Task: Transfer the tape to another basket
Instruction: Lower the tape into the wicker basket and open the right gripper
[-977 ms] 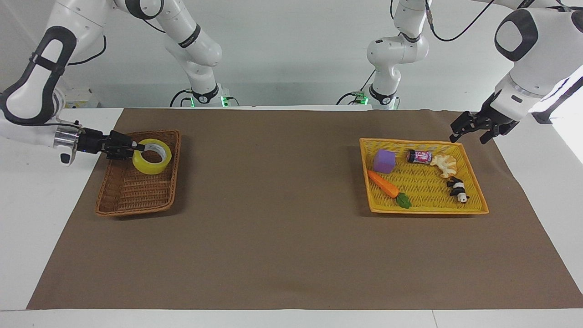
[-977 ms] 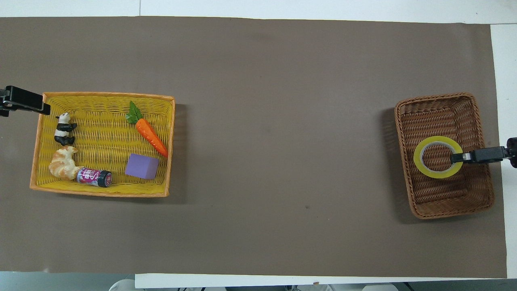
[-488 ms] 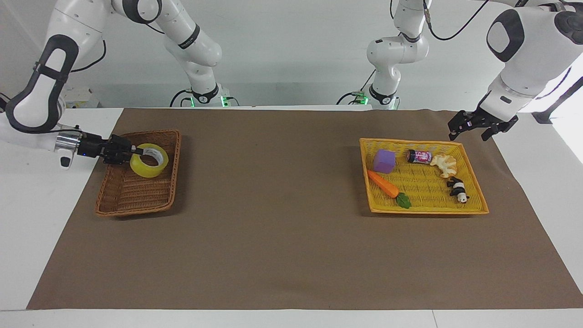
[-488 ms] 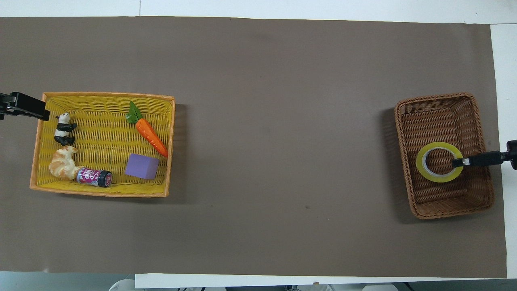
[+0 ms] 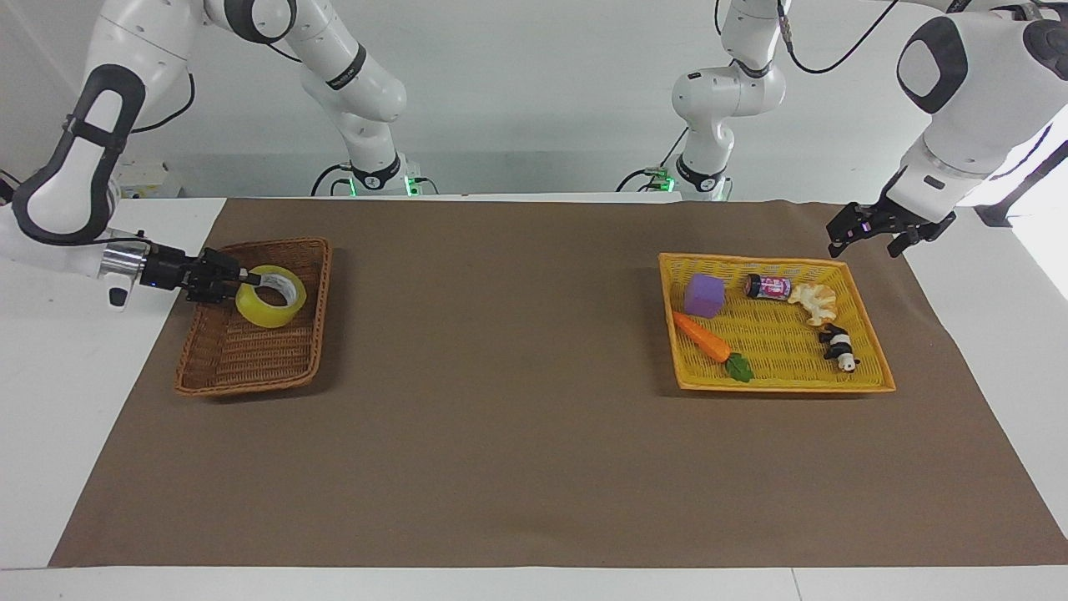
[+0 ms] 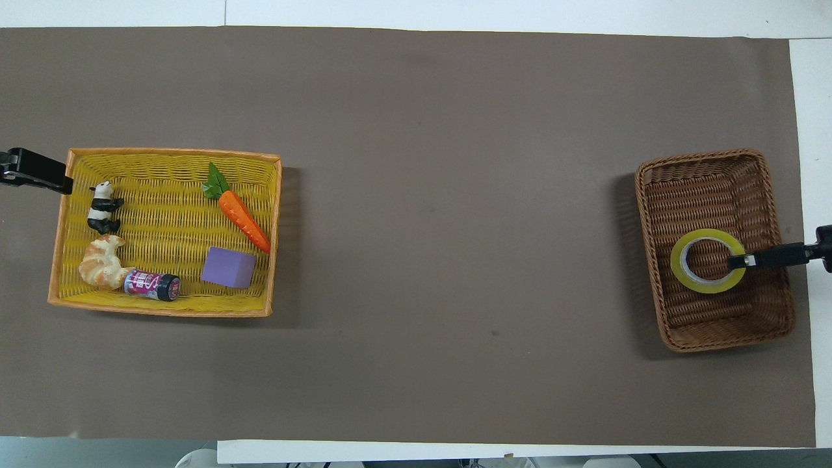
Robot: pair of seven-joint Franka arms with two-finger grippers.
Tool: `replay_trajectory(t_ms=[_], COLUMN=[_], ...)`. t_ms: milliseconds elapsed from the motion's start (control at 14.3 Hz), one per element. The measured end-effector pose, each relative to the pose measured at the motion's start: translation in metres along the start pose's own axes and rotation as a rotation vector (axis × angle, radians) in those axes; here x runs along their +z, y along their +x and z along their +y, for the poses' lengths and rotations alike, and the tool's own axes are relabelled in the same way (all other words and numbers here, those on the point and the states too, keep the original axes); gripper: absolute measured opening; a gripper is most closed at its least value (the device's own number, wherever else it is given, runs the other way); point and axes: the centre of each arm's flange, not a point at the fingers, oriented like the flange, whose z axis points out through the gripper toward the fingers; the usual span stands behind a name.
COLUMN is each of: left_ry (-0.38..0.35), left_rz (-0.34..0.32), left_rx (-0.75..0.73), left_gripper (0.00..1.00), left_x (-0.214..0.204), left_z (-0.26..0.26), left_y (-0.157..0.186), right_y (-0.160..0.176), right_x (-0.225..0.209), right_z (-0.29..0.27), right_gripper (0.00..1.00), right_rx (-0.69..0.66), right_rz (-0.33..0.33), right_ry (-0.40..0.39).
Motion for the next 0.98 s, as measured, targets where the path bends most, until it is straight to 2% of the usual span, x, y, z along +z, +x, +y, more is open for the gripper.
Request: replay_trajectory(t_ms=[279,628,977], left_ry=[0.0,0.0,0.001], left_rz=[0.0,0.0,0.0], left_rx=[0.0,0.0,0.0], left_gripper=[1.0,1.0,1.0], left_x=[0.0,0.0,0.0], left_z=[0.0,0.0,0.0], left_y=[0.0,0.0,0.0], right_y=[0.0,0.005,0.031], right_x=[-0.001,-0.006,-0.027], right_z=[0.0,-0.004,-0.038], right_gripper=[0.99,1.0,1.0], right_rx=[-0.013,-0.033,-0.117], right_rz=[-0.014,-0.025,-0.079], right_ry=[-0.012,-0.035,-0.153])
